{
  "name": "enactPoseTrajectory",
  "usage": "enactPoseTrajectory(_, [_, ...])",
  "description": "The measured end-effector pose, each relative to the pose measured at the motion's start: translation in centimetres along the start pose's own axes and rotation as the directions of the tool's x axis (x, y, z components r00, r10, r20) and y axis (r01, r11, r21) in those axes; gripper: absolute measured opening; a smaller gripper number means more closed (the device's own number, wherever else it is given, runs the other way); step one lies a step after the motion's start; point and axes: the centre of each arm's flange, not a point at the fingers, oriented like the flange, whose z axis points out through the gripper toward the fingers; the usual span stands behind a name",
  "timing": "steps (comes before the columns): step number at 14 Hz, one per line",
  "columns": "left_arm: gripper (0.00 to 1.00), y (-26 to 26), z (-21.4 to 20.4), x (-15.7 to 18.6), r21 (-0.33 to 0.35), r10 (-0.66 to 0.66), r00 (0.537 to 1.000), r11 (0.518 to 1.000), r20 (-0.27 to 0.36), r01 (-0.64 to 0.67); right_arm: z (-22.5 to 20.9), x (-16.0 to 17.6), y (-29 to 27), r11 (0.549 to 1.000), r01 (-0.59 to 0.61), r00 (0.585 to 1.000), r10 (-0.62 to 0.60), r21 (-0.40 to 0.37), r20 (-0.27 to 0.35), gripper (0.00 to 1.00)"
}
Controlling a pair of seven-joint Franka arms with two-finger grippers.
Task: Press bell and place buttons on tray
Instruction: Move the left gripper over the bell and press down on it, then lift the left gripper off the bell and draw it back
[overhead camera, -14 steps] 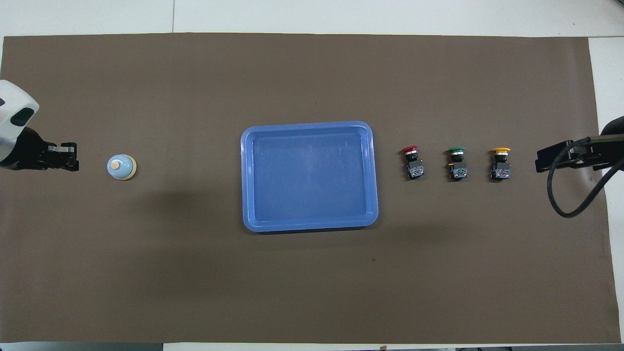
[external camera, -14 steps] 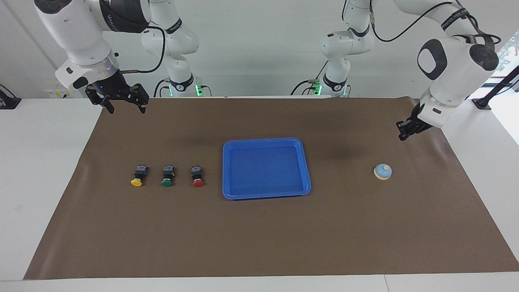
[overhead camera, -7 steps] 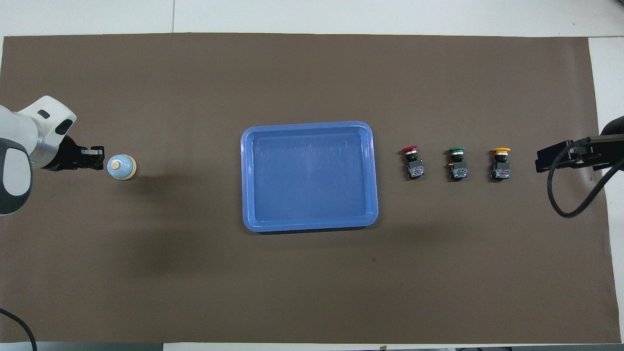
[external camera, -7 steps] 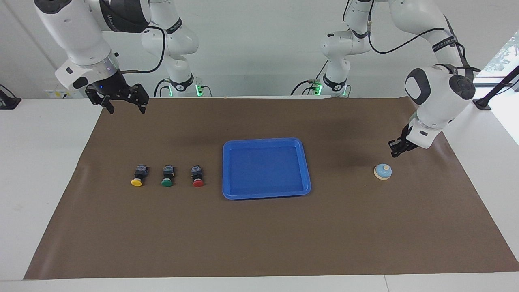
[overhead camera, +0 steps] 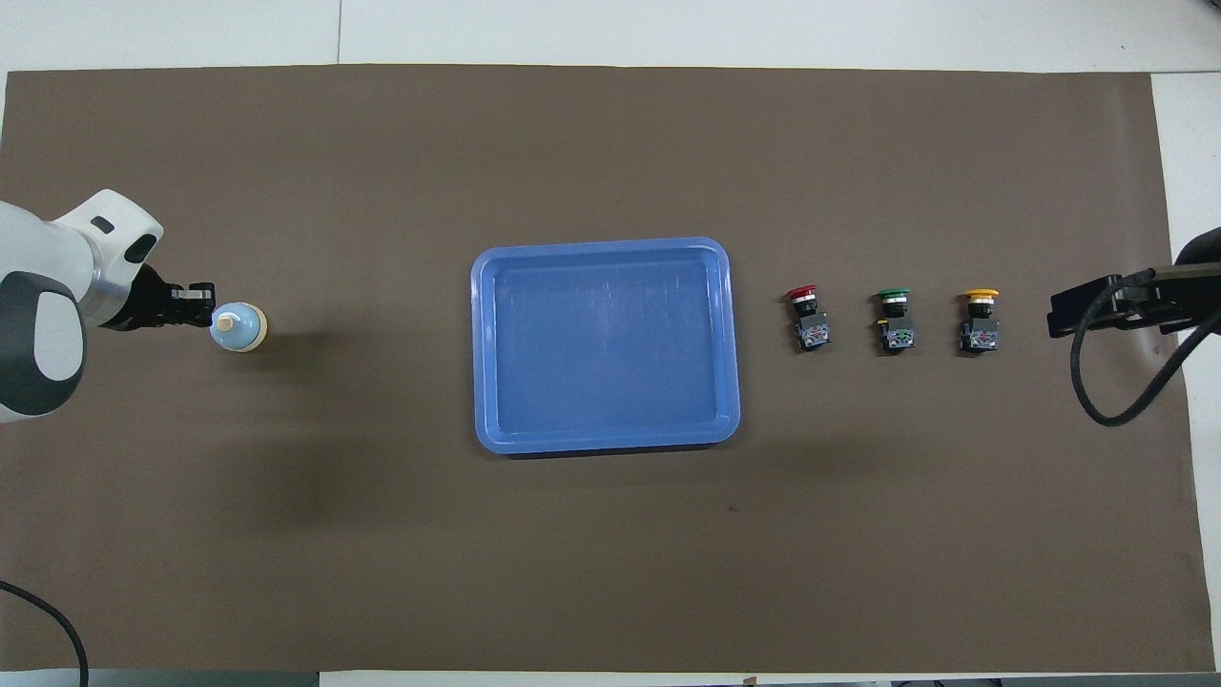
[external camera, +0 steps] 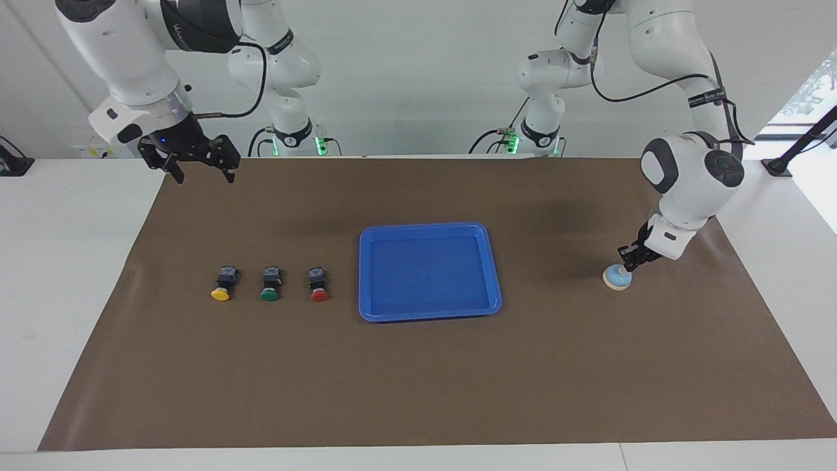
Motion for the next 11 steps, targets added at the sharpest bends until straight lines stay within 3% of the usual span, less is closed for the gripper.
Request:
enactPoseTrajectory(6, [0.01, 0.2, 0.6, 0.3, -0.001, 0.006, 1.0, 1.0, 0.014, -0.006, 0.0, 0.0, 0.0, 1.0, 0.0, 1.0, 0.0, 0.0, 0.0, 1.0])
enactPoseTrajectory(11, [0.01, 0.4, -4.9, 1.7, -0.002, 0.012, 0.997, 1.0, 0.079, -0.012, 0.0, 0.0, 0.0, 1.0, 0.0, 1.0, 0.0, 0.0, 0.0, 1.0])
